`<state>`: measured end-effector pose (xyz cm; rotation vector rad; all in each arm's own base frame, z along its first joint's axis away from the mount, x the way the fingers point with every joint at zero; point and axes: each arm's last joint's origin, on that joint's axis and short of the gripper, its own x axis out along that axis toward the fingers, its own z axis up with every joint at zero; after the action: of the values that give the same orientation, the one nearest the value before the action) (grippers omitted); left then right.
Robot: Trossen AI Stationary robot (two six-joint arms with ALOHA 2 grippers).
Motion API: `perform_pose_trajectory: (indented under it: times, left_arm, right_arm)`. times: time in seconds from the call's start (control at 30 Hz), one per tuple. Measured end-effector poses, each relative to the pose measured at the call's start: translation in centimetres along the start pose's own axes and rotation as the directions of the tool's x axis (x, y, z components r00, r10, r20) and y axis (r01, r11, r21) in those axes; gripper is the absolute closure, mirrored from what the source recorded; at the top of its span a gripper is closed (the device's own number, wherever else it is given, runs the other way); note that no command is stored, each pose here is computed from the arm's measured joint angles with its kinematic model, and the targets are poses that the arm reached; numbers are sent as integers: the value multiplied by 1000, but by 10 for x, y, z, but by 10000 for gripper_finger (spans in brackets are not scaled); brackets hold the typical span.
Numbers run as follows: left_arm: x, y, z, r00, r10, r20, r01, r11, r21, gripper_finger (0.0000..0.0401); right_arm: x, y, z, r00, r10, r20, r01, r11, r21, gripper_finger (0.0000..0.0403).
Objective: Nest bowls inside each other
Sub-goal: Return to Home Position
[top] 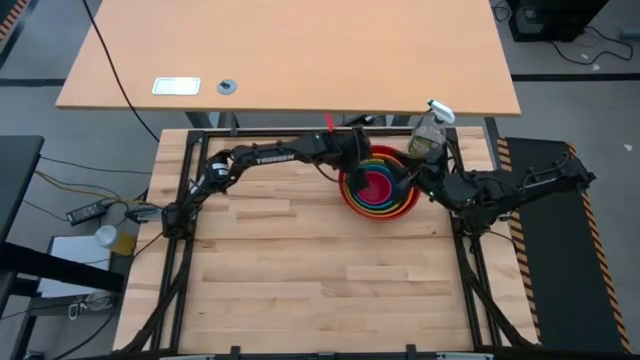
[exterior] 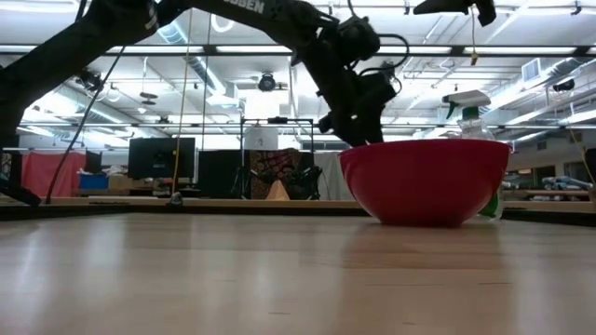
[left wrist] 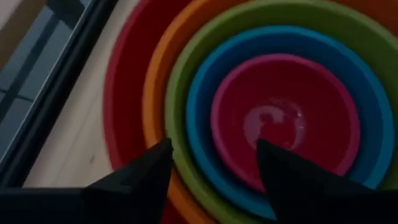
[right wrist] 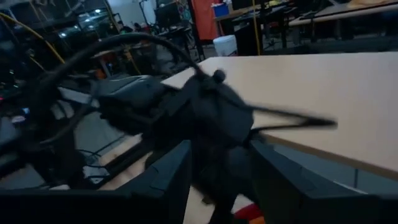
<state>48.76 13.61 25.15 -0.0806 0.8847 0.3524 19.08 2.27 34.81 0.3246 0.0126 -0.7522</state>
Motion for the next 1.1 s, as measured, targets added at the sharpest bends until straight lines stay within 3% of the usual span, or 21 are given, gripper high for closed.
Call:
perform_pose_trajectory:
  times: [0.17,0.33,0.73,0.87,1.0,1.1]
  left_arm:
    - [-13,22,-1,998,-41,53,44,997,-62,206]
    - [-53,28,-12,986,-21,164,32,997,-70,244]
    - [-167,2,-121,912,-82,402,169,967,-188,259]
    - [-201,-2,-157,868,-21,495,182,943,-279,259]
    - [-226,1,-191,837,65,543,193,894,-404,259]
    - [-246,4,-208,792,84,604,235,872,-429,259]
  right_arm:
    - [-4,-5,-6,996,40,-84,-36,998,44,237]
    - [-7,-13,-14,984,28,-178,-11,995,95,237]
    - [-6,-33,-4,944,154,-293,-125,985,116,248]
    - [-3,-47,6,945,164,-284,-141,985,101,260]
    - [-3,-63,17,943,202,-266,-180,978,105,274]
    - [-7,-73,26,944,235,-232,-215,971,109,282]
